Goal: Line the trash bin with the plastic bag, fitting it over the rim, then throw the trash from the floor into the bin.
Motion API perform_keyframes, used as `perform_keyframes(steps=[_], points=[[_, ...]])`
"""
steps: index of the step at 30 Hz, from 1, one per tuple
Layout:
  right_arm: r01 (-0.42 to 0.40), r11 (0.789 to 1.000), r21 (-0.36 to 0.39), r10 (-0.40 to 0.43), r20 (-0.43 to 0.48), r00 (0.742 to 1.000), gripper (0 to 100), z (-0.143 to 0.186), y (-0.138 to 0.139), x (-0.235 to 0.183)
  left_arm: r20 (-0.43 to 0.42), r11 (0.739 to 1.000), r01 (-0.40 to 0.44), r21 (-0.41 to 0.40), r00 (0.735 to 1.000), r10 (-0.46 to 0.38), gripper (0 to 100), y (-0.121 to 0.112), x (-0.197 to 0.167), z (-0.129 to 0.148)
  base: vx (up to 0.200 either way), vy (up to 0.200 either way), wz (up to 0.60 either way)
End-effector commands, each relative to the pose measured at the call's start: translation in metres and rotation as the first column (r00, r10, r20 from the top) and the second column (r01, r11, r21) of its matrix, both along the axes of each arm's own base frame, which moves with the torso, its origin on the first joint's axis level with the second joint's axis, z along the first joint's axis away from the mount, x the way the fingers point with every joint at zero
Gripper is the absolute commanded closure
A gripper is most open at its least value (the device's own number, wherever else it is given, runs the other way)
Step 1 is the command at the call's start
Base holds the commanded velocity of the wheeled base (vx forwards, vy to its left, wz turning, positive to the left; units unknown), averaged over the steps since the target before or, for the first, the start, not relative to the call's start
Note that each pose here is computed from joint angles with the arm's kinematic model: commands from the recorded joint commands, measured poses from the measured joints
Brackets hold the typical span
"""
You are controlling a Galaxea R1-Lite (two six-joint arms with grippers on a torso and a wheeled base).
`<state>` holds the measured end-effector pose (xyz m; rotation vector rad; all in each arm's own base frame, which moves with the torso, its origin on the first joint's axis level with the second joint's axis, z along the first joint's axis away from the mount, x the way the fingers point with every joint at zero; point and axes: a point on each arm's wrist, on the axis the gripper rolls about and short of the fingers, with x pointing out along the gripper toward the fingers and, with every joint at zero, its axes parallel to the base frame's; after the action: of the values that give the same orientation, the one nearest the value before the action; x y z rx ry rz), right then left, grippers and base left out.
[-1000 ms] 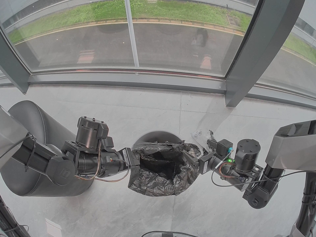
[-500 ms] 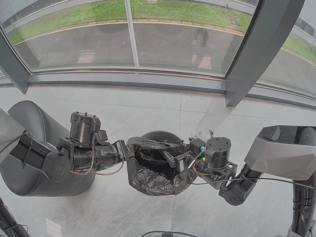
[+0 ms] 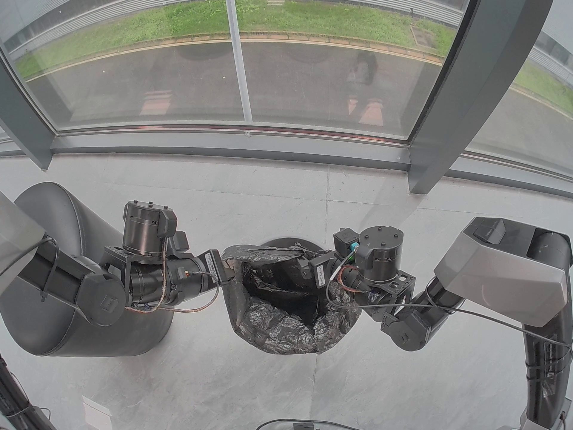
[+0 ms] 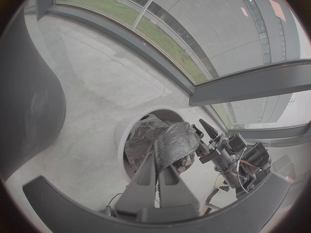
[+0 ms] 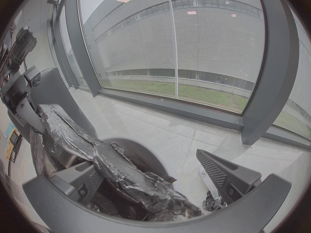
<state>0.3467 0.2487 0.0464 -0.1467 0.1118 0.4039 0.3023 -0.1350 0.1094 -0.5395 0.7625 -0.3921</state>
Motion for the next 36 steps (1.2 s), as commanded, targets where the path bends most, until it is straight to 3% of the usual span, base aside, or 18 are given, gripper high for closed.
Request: perform_keyframes(steps=[1, 19, 24, 36], points=[[0.018, 1.000, 0.005, -0.018, 0.008, 1.000, 0, 0.006, -0.003, 0.008, -0.004, 1.000, -0.012, 0.001, 1.000, 0.012, 100, 0.003, 0.004, -0.006, 0.000, 0.000, 0.00], [0.049, 0.999, 0.007, -0.049, 0.014, 0.999, 0, 0.005, 0.003, 0.035, 0.044, 0.998, -0.055, -0.023, 0.997, 0.056, 100, 0.011, 0.030, -0.031, 0.000, 0.000, 0.00], [0.093, 0.996, 0.005, -0.093, 0.018, 0.996, 0, 0.001, 0.004, 0.047, 0.066, 0.997, -0.069, -0.033, 0.995, 0.071, 100, 0.015, 0.036, -0.033, 0.000, 0.000, 0.00], [0.104, 0.995, 0.007, -0.104, 0.020, 0.994, 0, 0.006, 0.004, 0.056, 0.074, 0.994, -0.101, -0.035, 0.992, 0.104, 100, 0.024, 0.047, -0.036, 0.000, 0.000, 0.00]])
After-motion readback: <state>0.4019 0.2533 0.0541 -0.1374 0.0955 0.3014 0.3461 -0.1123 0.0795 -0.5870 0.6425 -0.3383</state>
